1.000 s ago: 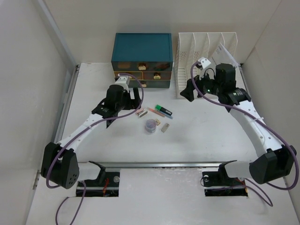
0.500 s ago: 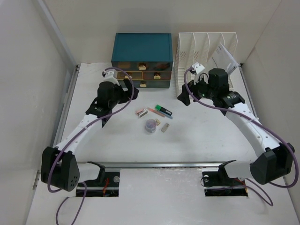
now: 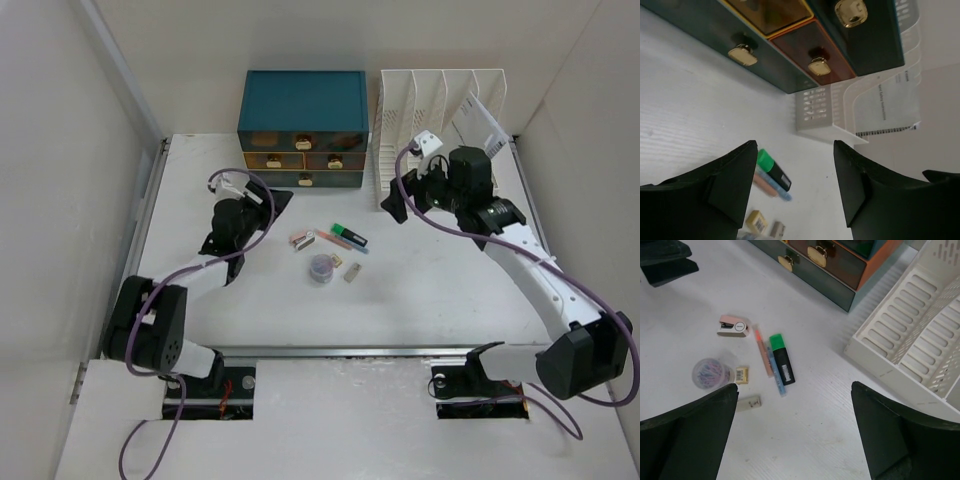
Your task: Organize the desk
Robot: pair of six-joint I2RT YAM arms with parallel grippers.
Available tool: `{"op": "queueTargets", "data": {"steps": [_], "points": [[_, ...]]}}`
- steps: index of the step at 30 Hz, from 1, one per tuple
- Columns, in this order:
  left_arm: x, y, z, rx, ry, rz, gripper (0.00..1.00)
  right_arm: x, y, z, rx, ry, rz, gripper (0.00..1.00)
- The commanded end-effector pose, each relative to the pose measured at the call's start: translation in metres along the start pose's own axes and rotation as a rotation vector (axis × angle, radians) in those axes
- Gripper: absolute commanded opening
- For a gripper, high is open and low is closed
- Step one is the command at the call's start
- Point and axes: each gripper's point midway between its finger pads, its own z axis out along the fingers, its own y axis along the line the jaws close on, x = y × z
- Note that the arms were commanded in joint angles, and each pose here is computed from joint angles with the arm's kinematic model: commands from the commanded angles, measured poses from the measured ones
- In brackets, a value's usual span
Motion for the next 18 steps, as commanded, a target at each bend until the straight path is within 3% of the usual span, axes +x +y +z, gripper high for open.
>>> {"op": "queueTargets", "data": {"steps": [1,10,18], "points": [[-0.025,-0.059,0.002,0.267,-0.1,-0.117,0.59,-0.026,0.002,-0.012,0.01,-0.095,-0.043,1.0],[-0.022,-0.047,0.045,0.381,-0.088,-0.415,0.52,-0.038,0.01,-0.022,0.013,-0.148,-0.065,1.0],[-0.024,-0.064,0.082,0.451,-0.08,-0.393,0.46,-0.039,0.009,-0.025,0.026,-0.168,-0.071,1.0]]}}
